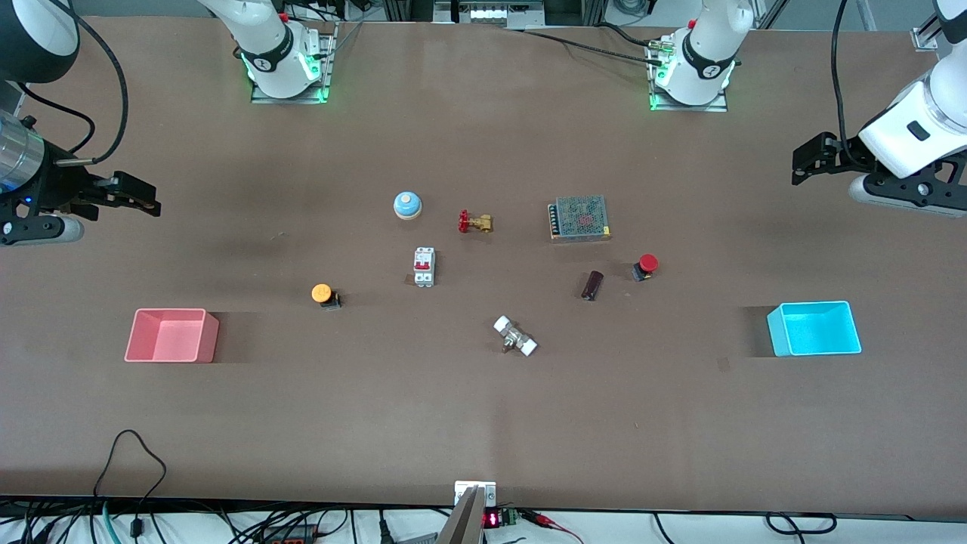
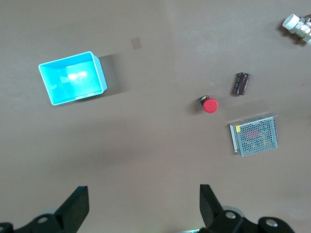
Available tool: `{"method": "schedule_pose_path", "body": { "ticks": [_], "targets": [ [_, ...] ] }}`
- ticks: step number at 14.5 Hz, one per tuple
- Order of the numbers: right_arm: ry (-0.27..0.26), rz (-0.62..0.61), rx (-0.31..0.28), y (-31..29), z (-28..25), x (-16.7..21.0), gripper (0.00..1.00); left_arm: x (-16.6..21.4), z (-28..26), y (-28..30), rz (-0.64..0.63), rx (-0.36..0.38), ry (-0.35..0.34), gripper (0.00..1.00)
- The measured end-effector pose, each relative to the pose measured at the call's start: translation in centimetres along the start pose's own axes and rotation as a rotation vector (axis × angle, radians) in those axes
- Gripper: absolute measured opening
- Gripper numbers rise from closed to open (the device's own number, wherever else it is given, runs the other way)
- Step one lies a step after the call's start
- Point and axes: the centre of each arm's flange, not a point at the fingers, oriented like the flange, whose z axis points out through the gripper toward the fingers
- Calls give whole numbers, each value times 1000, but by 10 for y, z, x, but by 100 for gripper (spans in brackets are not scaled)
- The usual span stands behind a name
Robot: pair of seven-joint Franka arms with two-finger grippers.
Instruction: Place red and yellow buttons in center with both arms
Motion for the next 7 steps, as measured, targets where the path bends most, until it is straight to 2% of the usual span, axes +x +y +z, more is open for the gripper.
{"method": "schedule_pose_path", "body": {
  "ticks": [7],
  "targets": [
    [-17, -1, 1, -1, -4, -3, 100, 0, 0, 2, 3, 0, 0, 100]
  ]
}}
